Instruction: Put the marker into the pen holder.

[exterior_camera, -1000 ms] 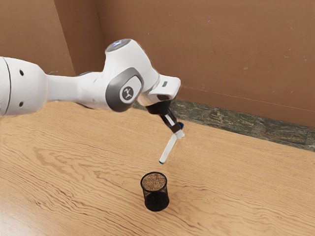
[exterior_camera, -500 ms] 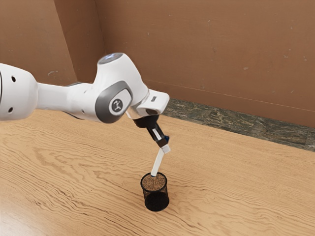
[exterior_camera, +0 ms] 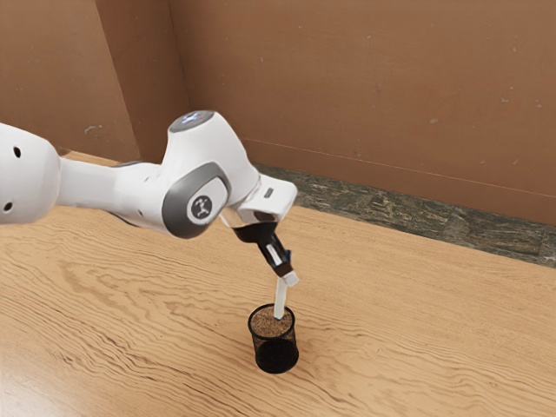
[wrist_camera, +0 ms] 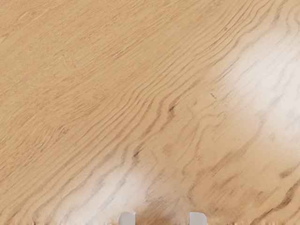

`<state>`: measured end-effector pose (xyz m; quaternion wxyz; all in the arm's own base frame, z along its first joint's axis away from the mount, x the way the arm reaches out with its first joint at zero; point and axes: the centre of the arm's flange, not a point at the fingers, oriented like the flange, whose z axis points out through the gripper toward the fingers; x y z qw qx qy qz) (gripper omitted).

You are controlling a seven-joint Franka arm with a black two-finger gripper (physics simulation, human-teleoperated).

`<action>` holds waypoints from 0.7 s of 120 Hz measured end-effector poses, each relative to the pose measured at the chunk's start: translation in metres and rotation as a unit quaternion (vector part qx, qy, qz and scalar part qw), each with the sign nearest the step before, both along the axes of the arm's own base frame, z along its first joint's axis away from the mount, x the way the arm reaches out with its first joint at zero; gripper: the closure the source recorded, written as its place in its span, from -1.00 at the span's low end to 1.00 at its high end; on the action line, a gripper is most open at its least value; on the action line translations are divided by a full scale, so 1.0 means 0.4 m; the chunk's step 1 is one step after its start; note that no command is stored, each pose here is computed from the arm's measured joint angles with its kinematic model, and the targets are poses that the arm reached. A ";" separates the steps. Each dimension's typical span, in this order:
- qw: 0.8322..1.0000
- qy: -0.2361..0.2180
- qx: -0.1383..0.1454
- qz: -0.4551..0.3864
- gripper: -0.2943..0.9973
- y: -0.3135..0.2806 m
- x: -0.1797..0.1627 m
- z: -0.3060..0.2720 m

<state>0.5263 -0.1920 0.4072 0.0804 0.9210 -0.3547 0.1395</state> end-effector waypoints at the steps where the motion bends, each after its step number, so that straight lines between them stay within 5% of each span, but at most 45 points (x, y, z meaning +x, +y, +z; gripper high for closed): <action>1: 1.000 0.000 0.000 0.000 0.63 0.000 -0.001 0.000; 60: 0.999 0.033 0.009 -0.008 0.59 0.014 -0.070 -0.082; 84: 0.999 0.033 0.002 -0.013 -0.04 0.020 -0.061 -0.072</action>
